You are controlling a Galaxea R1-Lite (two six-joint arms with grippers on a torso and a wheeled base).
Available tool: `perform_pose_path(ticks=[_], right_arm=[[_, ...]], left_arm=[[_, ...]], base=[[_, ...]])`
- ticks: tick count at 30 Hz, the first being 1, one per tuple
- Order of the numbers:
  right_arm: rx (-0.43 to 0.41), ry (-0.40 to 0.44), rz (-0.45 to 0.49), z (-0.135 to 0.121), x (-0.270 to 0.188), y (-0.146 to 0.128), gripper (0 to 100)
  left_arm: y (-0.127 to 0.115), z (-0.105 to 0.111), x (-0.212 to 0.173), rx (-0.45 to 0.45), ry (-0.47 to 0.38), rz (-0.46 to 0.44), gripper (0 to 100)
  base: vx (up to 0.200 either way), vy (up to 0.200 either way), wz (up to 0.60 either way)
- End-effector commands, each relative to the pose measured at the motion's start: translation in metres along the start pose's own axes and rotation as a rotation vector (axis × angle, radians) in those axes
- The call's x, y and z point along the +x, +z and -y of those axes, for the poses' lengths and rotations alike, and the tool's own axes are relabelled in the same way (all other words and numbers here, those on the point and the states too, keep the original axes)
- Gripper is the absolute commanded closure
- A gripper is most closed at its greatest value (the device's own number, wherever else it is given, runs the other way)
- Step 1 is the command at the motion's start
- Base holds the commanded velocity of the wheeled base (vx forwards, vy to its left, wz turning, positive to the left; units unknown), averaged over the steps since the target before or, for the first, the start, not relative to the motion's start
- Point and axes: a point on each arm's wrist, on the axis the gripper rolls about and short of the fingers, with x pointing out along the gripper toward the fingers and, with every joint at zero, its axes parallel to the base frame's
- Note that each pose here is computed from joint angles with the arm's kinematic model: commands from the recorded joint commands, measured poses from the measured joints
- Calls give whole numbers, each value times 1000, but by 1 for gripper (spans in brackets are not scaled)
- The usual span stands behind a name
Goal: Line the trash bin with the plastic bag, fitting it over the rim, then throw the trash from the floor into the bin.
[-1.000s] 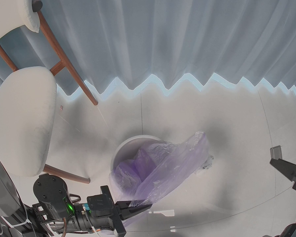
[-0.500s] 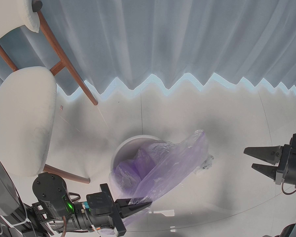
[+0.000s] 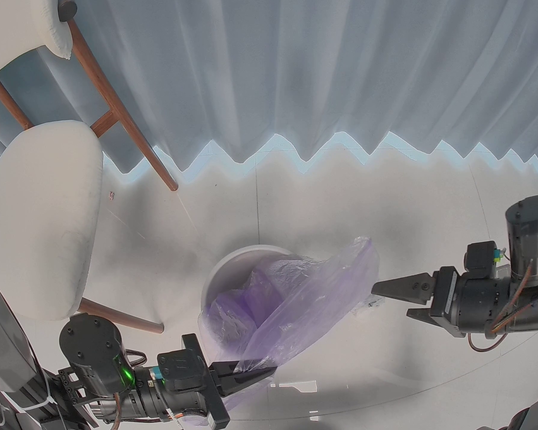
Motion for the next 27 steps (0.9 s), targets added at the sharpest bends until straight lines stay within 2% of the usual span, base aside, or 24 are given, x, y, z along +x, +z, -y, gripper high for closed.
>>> perform_pose_path(ticks=[1,15,22,23,27], right_arm=[[-2,-46,-29,-6,29,5,0],[-10,-60,-3,-32,65,23,0],[-14,-84,8,-30,67,20,0],[-14,-86,7,-29,65,19,100],[-15,-83,6,-27,58,17,100]], left_arm=[[-2,3,0,-2,-13,-9,100],[-7,8,-2,3,-40,-34,100],[-7,7,-2,4,-37,-36,100],[-7,7,-2,4,-37,-36,100],[-7,7,-2,4,-36,-37,100]], base=[[0,0,0],[0,0,0],[0,0,0],[0,0,0],[0,0,0]])
